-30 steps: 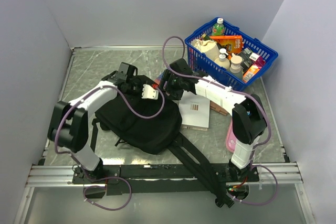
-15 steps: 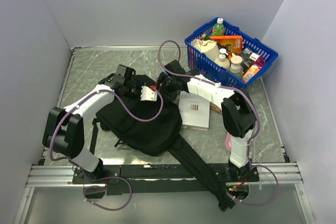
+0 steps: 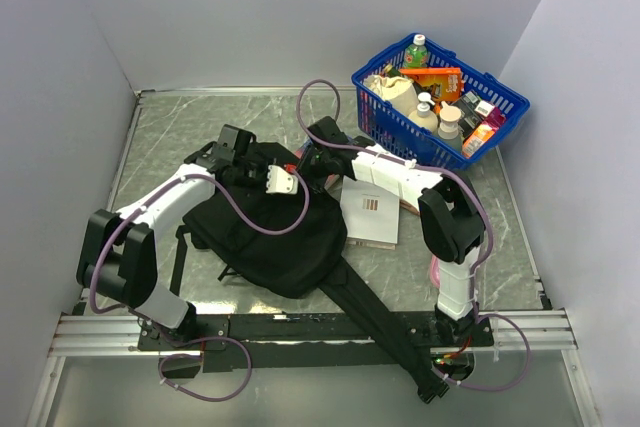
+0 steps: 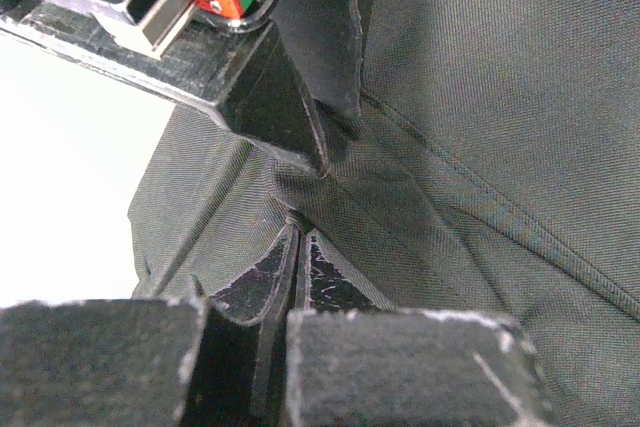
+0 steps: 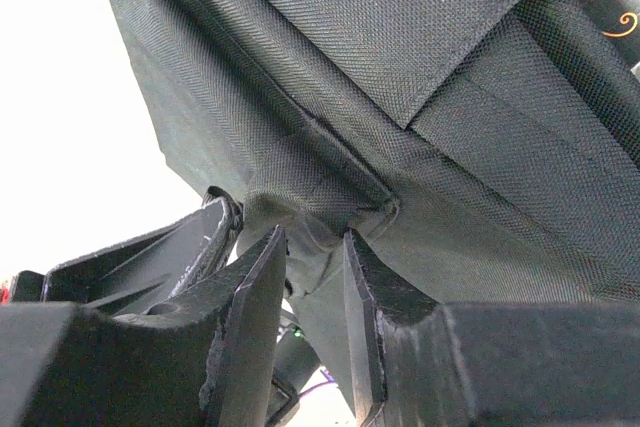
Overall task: Pack the student bag
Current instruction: Unzip the student bag at the center of the board.
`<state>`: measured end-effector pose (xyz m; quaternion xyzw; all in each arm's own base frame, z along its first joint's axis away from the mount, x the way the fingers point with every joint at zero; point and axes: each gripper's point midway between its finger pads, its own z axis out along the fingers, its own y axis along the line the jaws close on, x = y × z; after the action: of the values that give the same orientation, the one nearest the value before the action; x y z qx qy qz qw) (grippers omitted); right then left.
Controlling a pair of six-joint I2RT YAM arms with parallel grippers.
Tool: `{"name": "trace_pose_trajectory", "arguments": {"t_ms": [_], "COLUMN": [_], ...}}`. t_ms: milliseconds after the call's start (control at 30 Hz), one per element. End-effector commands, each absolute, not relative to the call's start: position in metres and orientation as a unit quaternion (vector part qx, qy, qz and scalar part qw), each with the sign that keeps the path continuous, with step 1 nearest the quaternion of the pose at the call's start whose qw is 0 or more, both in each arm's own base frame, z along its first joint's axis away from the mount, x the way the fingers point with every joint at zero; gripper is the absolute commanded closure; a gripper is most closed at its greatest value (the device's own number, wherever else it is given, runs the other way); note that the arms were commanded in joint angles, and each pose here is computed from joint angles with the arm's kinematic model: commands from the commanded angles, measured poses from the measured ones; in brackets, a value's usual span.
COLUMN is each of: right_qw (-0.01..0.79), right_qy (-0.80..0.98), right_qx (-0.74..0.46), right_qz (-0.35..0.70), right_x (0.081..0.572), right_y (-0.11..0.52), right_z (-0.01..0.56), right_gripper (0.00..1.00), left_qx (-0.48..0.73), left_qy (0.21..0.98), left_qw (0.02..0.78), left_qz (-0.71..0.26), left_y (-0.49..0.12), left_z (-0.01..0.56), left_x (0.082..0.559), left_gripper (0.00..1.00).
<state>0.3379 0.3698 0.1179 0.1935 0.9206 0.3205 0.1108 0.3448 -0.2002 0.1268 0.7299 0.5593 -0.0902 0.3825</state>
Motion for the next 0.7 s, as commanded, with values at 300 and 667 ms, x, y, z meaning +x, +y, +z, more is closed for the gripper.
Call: {"name": "trace_pose_trajectory", "arguments": {"t_ms": [300, 667], "right_qw": [0.125, 0.158], "right_qy": [0.921, 0.916], "right_qx": [0.209, 0.215], "right_qz": [0.305, 0.300], "right_x": [0.340, 0.354], "right_y": [0.363, 0.350], "right_z": [0.090, 0.101], "right_gripper": [0.59, 1.00], "left_qx": [0.733, 0.739], "left_qy": [0.542, 0.549], "left_qw": [0.393, 0.372], "left_qz": [-0.120, -0.121], "left_y": [-0.210, -0.203], "left_z": [0.136, 0.128], "left_x": [0.329, 0.321], "left_gripper": [0.99, 0.99]}}
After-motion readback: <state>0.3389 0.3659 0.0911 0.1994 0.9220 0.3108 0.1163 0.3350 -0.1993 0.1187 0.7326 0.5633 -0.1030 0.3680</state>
